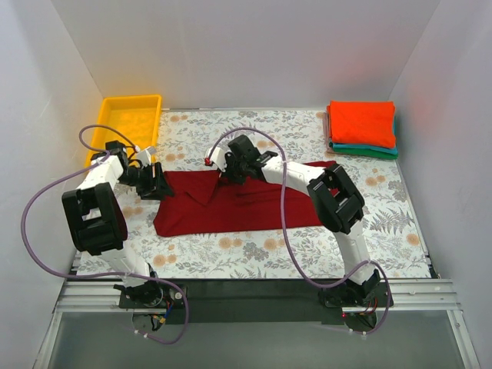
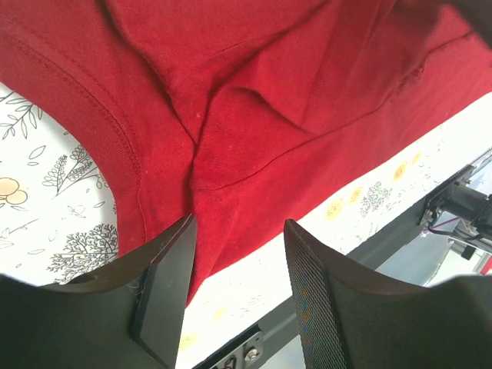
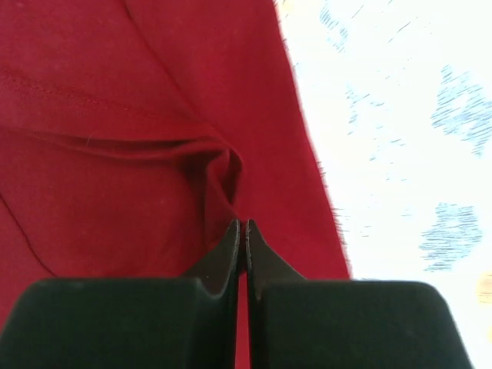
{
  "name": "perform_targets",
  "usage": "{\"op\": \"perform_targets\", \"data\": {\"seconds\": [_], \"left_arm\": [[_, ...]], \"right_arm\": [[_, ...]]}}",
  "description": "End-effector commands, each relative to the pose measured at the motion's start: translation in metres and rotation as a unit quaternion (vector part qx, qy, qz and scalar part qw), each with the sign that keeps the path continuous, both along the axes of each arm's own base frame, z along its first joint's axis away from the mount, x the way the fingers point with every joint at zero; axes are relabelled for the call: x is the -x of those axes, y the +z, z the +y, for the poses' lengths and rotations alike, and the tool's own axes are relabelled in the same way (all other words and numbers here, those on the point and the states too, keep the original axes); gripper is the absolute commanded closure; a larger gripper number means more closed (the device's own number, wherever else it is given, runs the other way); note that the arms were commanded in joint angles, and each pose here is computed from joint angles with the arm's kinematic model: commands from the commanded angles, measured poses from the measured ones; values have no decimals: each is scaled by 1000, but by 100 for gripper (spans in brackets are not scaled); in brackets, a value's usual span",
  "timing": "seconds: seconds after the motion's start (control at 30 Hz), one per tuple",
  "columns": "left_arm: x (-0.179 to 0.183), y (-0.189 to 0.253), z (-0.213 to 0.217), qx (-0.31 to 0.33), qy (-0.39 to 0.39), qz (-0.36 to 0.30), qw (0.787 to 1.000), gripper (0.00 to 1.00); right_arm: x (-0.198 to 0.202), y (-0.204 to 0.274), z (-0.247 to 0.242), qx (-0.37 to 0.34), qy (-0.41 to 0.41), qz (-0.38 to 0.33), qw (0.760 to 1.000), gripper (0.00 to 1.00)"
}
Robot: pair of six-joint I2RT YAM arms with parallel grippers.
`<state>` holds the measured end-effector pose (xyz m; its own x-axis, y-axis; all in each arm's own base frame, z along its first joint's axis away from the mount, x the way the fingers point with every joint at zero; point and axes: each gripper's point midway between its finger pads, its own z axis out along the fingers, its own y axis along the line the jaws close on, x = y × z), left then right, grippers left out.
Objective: Fold and stack the t-shirts
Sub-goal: Fold the tshirt
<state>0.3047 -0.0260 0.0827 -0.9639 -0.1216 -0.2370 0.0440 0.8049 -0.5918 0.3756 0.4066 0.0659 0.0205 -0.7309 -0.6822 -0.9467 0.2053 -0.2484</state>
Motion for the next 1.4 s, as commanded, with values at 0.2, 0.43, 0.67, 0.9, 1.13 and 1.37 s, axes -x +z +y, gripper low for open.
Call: {"op": "perform_targets", "data": {"seconds": [0.2, 0.43, 0.67, 0.9, 1.13, 1.37], "left_arm": [[-24, 55, -10, -37, -84, -199, 976, 58], [-33, 51, -44, -132, -276, -365, 879, 69], [-25, 40, -91, -163, -435, -496, 734, 63], [-13, 12, -117, -174, -517, -538, 642, 62], [-2, -22, -127, -175, -568, -518, 615, 62], [1, -39, -125, -176, -589, -501, 609, 62]], "right_arm": [[-30, 5, -3, -65, -93, 87, 990, 95], [-19, -10, -3, -66, -108, 177, 976, 62], [-13, -13, -17, -69, -152, 229, 959, 60], [-10, 18, -47, -109, -181, 281, 936, 59], [23, 41, -49, -136, -143, 327, 924, 60], [60, 51, -21, -164, -78, 397, 899, 68]]}}
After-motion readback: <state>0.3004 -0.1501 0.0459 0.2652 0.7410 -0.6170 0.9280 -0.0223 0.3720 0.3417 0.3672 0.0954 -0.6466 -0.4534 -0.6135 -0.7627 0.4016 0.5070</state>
